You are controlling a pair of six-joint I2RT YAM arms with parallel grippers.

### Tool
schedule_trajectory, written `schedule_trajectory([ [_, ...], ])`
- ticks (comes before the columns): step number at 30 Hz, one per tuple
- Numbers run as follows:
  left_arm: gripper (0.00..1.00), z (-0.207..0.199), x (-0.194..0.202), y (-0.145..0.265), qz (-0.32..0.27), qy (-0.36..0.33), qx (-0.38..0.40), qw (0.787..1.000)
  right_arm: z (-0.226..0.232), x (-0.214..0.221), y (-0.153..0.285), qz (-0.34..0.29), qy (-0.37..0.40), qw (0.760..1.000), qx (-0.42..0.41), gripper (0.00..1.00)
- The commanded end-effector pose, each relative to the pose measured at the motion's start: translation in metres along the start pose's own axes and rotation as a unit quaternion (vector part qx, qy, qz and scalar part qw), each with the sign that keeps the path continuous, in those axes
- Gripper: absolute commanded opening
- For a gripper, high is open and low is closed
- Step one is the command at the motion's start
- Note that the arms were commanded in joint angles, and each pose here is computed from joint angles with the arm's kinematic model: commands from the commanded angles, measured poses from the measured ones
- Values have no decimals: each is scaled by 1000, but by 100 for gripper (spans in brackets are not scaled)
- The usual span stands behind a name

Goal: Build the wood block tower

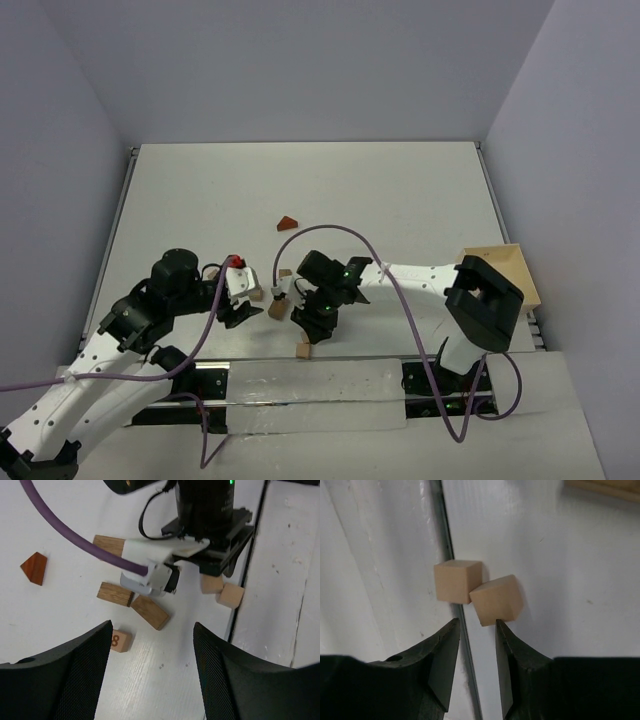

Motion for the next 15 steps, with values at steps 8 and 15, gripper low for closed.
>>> schedule_trajectory([
  [8,74,38,-28,20,-38,22,-121,992,-16,-30,-8,-4,-5,998,55,37],
  [15,75,39,-25,22,-35,19,-134,990,-3,-25,-3,1,7,1000,29,29],
])
Point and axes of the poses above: each gripper's point midway between its finger pads, its own y axis back along the fingers, its own z axis along the line the jaws close on, x = y × z, the point moved 5 cm from there along y, back along the fingers, and after that the axes turned 12 degrees about -y, right-handed, at the moved point
